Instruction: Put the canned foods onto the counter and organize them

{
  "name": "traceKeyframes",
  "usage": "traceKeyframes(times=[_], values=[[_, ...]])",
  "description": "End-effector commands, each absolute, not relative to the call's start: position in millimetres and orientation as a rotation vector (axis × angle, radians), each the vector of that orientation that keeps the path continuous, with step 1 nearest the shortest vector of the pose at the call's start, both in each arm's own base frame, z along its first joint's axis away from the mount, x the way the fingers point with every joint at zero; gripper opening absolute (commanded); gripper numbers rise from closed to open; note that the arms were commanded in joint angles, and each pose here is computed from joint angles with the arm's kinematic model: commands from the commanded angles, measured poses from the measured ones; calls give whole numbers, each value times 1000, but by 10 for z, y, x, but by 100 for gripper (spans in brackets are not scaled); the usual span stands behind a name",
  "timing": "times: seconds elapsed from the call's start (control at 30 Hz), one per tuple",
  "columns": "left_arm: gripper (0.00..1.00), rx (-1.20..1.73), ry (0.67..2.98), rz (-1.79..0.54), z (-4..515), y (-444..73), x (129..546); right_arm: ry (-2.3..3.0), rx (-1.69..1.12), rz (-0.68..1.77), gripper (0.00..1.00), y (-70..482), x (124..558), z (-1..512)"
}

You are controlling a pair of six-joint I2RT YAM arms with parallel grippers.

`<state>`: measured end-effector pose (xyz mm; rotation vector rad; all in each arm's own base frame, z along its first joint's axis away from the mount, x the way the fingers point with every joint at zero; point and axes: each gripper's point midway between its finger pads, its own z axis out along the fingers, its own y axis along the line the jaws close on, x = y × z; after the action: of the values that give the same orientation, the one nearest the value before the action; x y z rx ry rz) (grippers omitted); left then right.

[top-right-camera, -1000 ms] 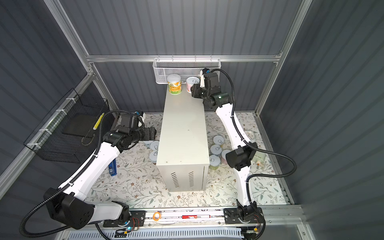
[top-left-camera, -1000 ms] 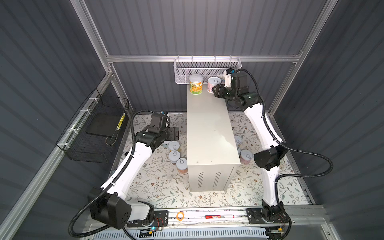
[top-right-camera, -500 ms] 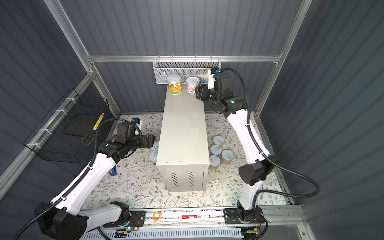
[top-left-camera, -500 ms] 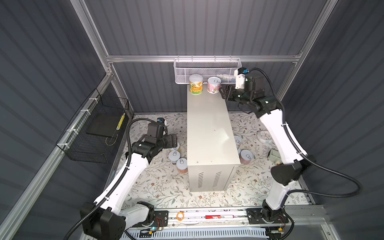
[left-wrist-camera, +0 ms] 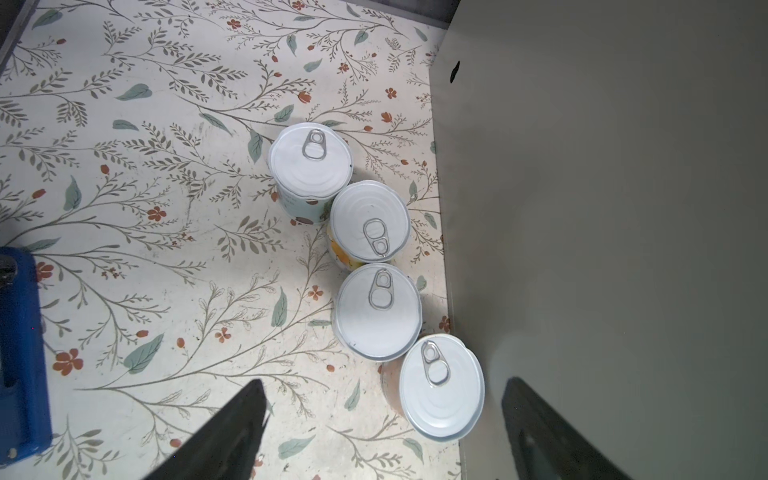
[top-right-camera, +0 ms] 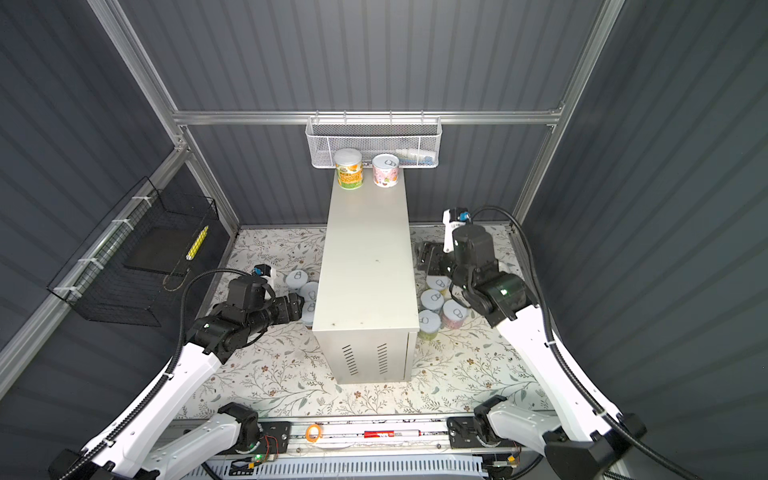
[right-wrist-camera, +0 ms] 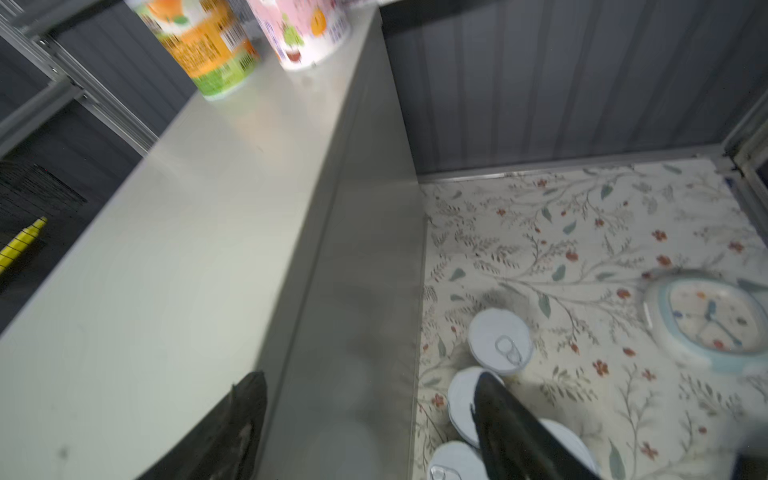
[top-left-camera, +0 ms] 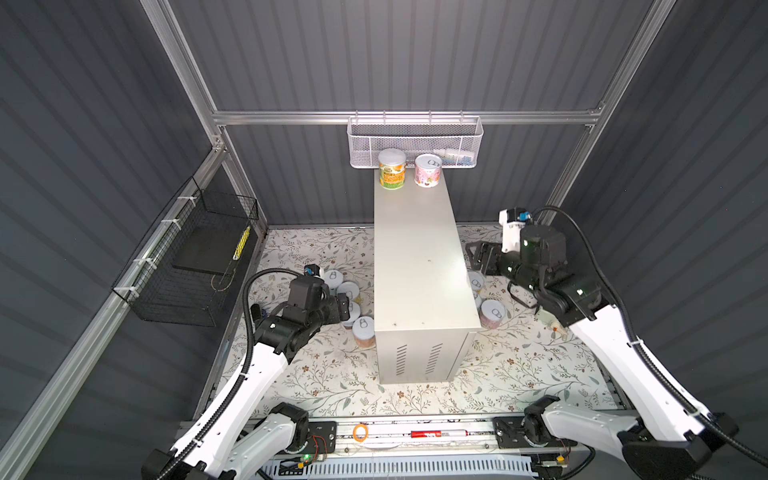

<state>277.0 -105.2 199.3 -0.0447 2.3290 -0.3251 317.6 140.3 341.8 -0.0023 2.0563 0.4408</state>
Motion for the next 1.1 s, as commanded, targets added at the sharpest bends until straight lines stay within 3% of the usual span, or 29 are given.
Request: traceKeyframes(times=[0.0,0.4,1.07], values=[[90,-78,2362,-313,1829,-1050,2634,2065,71,402,82,1192,2938,3287],[96,-80,2454,-294,1386,-1156,2425,2268,227,361,91,937,2404,2218],[99,-88,2510,-421,988,-1434,2500,2279,223,306,93,900,2437,2093]])
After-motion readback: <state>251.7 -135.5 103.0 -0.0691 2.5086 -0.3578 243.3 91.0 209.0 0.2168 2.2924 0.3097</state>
